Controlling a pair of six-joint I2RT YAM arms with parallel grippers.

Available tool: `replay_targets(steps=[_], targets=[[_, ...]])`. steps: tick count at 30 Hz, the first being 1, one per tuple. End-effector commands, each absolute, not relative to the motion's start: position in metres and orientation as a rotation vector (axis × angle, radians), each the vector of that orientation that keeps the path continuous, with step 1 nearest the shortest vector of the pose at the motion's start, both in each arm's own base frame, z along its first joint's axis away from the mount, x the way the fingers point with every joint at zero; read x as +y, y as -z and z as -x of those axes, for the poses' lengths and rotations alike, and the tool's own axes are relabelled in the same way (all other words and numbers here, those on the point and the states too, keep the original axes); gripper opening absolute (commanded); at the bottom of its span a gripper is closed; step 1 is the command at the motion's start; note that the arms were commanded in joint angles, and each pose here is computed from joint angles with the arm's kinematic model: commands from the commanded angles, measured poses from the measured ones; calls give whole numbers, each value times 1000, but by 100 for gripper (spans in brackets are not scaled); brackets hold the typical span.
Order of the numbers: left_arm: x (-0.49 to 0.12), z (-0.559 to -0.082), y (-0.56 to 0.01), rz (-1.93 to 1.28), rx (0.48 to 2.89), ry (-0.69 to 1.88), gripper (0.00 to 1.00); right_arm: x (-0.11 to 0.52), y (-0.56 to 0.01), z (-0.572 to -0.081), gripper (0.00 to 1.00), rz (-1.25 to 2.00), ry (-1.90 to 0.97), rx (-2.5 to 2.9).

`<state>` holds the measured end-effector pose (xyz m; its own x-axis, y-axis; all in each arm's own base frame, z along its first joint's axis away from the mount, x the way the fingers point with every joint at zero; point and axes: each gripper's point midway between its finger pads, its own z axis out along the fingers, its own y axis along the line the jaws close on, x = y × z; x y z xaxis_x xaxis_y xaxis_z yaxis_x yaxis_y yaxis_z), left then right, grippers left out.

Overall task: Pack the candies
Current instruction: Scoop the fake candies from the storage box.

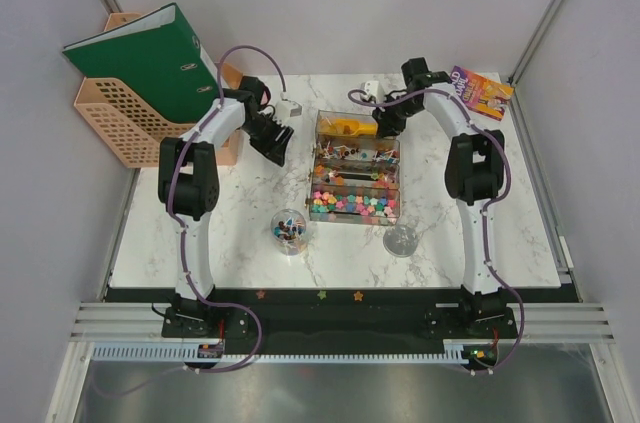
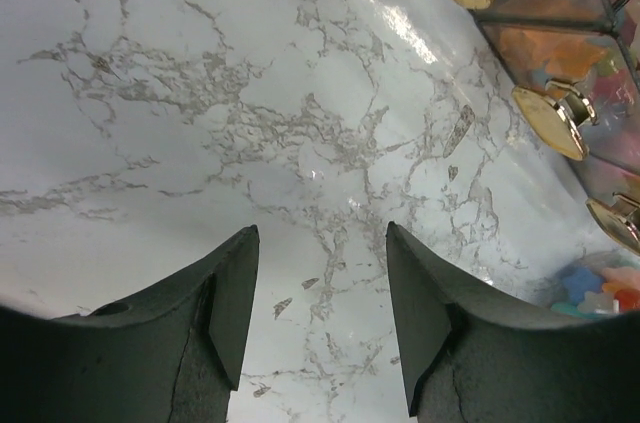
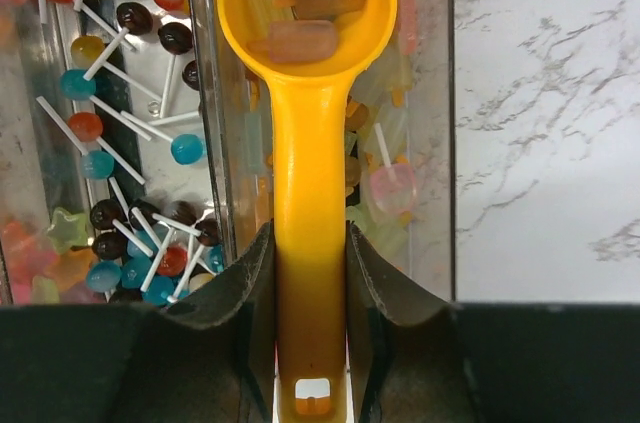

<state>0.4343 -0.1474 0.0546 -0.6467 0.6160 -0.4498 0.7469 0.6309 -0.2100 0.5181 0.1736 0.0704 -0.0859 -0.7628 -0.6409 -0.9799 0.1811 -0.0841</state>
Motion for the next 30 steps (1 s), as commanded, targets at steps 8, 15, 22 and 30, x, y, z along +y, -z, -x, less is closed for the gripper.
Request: replay_targets(steps=[8, 15, 22, 30], targets=[[-131, -420, -67, -1208, 2558, 471, 61, 200, -117, -513, 0, 1441, -754, 1662], [-128, -432, -80, -1237, 2528, 427, 61, 194, -141, -511, 0, 1439, -742, 1596], [-124, -447, -95, -1222, 2483, 398, 61, 187, -155, -503, 0, 1448, -709, 1584], [-119, -457, -107, -1150, 2459, 411, 62, 175, -175, -488, 0, 1453, -666, 1564]])
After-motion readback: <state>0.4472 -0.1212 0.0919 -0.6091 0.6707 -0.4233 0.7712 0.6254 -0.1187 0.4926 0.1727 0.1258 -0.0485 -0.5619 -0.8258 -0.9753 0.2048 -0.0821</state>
